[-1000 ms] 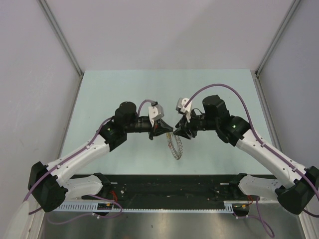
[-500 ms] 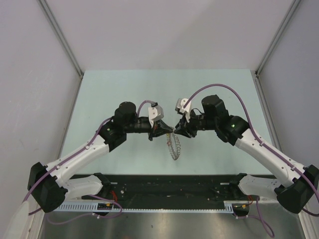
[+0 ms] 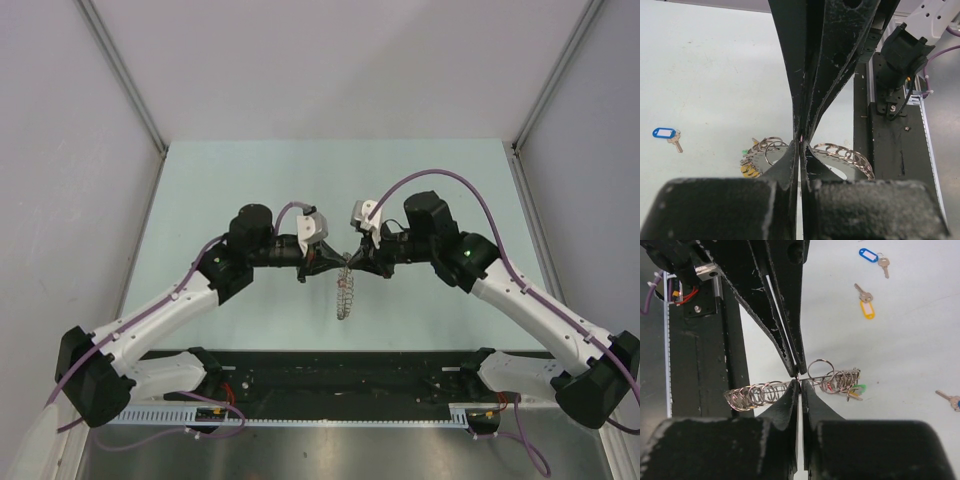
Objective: Put the keys on the keyring
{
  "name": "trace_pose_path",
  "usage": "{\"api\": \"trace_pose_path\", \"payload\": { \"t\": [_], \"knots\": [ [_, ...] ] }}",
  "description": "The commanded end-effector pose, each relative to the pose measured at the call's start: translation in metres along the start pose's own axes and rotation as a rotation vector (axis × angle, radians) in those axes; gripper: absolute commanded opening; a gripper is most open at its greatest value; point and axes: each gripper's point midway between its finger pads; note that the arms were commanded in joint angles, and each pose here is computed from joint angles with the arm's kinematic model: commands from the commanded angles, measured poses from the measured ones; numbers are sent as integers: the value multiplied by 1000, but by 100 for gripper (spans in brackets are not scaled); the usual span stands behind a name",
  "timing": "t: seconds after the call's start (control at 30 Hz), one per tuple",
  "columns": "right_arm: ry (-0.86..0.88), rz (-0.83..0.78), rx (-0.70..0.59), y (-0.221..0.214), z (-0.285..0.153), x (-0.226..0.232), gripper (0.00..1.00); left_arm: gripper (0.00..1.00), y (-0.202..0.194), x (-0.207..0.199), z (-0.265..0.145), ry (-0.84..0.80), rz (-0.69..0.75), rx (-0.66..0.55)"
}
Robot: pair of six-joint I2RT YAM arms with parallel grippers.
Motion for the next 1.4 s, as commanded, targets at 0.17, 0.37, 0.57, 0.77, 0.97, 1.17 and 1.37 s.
{"api": "trace_pose_path", "payload": {
  "t": [0.17,0.37,0.57,0.77,0.97,1.17,1.37],
  "knots": [
    [7,-57,-195,56,-21,2,0,12,83,18,-33,215,125,-247],
    [43,-88,-336,80,-38,11,0,40,97,18,-65,354,157,-347],
    [86,-114,-467,93,-50,23,0,36,100,9,-64,306,136,-389],
    [144,-93,-529,94,-53,33,0,31,96,-1,-47,191,93,-401],
    [178,-84,-575,96,-58,39,0,29,87,-8,-37,122,67,-389],
    [205,-80,-583,95,-57,41,0,28,81,-14,-31,67,65,-372],
    [218,-73,-579,93,-54,39,0,26,76,-17,-26,28,54,-357]
  ]
}}
Point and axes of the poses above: each gripper's point midway between its finger pads, its own z axis out along the fingers, its own x axis along the line the jaws close on, y = z × x, and after that the axes turned 8 degrees about z, right-handed
